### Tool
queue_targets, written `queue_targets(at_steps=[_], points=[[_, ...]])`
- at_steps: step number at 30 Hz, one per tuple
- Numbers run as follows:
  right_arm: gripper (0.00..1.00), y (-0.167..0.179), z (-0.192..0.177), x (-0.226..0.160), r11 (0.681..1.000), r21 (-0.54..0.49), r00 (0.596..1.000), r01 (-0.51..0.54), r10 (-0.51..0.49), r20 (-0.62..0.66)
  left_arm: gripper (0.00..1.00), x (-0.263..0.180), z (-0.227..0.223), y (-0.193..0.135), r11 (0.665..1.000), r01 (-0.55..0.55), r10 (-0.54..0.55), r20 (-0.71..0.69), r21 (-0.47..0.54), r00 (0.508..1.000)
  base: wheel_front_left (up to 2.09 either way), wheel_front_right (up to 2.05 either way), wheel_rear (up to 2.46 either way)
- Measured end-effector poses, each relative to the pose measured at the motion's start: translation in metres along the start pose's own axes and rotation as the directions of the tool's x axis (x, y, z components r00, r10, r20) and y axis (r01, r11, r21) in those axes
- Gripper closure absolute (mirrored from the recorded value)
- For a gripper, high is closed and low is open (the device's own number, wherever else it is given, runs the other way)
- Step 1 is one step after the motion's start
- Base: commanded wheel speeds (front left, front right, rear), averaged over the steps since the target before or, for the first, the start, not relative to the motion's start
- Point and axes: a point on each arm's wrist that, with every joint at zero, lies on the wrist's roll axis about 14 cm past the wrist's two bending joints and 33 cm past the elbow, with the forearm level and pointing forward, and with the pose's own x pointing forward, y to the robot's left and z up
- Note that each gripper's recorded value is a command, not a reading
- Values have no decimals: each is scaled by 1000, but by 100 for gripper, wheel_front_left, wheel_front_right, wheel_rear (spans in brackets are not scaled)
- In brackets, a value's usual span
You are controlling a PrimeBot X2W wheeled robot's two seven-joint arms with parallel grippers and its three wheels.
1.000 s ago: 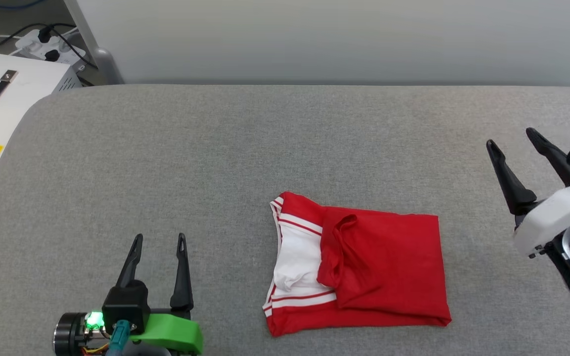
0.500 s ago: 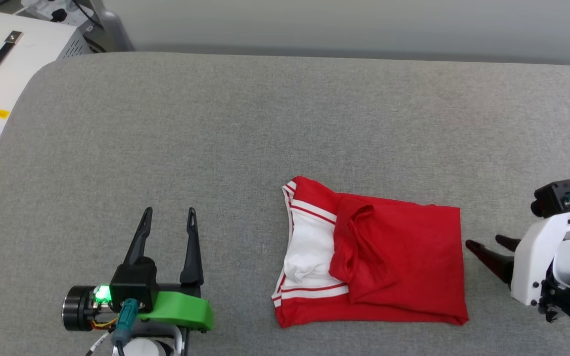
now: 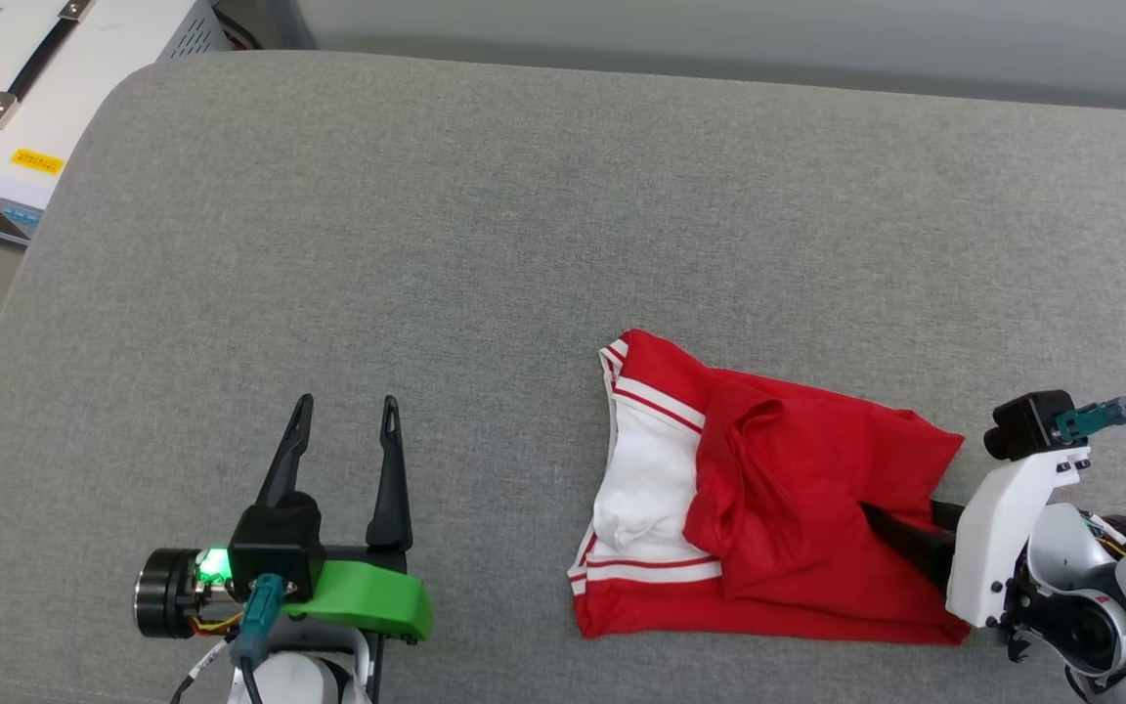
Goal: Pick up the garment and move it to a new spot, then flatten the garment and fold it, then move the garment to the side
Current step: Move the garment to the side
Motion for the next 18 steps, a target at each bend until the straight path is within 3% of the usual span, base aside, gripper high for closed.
queue_targets(at_steps=[1, 8, 14, 18], points=[[100, 2, 2, 0, 1000, -12, 1000, -3, 3, 12, 0, 0, 0, 1, 1000, -2, 2, 0, 0, 1000, 0, 0, 0], [100, 17, 25, -11, 987, -160, 992, -8, 29, 126, 0, 0, 5, 0, 1000, 2, -2, 15, -2, 1000, 0, 0, 0], [100, 26, 66, -48, 943, -330, 967, 45, 42, 253, 0, 2, 6, -13, 999, 40, -39, 20, -12, 999, 0, 0, 0], [100, 15, 78, -79, 915, -386, 960, 112, 0, 280, 0, 8, 9, -27, 997, 81, -80, 34, -20, 996, 0, 0, 0]])
